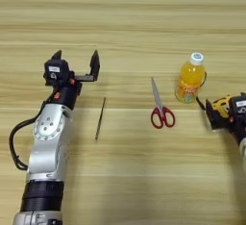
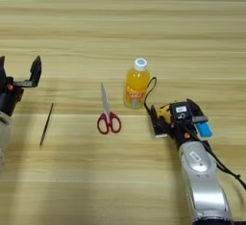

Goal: Move the objects on the table

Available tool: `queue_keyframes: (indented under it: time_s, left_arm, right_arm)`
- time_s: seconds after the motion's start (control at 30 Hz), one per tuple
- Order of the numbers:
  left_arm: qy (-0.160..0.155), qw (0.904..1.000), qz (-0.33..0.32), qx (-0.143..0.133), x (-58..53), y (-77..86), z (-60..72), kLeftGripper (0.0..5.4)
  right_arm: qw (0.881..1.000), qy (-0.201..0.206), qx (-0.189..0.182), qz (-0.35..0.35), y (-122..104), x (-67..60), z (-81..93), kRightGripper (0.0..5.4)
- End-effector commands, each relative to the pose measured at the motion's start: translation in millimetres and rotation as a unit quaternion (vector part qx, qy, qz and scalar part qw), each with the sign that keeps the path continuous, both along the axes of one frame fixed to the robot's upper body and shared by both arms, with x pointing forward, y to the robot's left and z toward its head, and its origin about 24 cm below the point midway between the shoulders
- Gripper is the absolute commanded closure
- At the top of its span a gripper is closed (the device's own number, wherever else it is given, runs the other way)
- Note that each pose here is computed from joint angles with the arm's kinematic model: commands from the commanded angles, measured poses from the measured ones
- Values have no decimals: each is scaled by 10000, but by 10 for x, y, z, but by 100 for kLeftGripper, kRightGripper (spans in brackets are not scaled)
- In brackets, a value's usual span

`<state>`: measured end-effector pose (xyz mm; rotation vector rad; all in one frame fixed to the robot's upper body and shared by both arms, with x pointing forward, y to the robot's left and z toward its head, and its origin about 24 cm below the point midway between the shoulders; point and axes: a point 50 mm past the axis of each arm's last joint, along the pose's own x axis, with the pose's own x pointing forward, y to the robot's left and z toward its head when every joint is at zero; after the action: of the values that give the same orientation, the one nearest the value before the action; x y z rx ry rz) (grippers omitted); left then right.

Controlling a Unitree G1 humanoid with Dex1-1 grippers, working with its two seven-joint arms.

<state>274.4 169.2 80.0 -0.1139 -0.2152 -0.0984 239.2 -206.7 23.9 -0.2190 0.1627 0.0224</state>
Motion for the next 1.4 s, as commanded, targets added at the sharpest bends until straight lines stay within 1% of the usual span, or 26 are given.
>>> queue_keyframes:
  time_s: [0.03,0.27,0.5,0.73,0.93,1.3,1.33,1.4]
  left_arm:
    - [-6,9999,-10,125,21,1,11,0]
    - [-10,9999,-9,128,25,-2,12,0]
    - [-12,9999,-9,130,21,0,12,0]
    - [-7,9999,-9,132,24,2,11,0]
    - [-2,9999,-8,133,25,2,10,0]
    - [-5,9999,0,138,23,1,12,0]
    - [-6,9999,1,137,22,1,12,0]
    - [-7,9999,3,138,20,2,14,0]
  right_arm:
    - [9998,195,17,-70,-57,24,-40,1]
    - [9990,432,0,-80,-63,36,-111,1]
    - [9975,605,-119,-343,-133,31,-155,1]
    - [9972,672,-30,-325,-126,49,-175,1]
    - [9970,726,-25,-251,-101,67,-188,1]
    - [9952,930,229,-211,-95,77,-245,1]
    - [9949,947,254,-218,-96,78,-249,21]
    - [9945,978,298,-225,-101,81,-257,36]
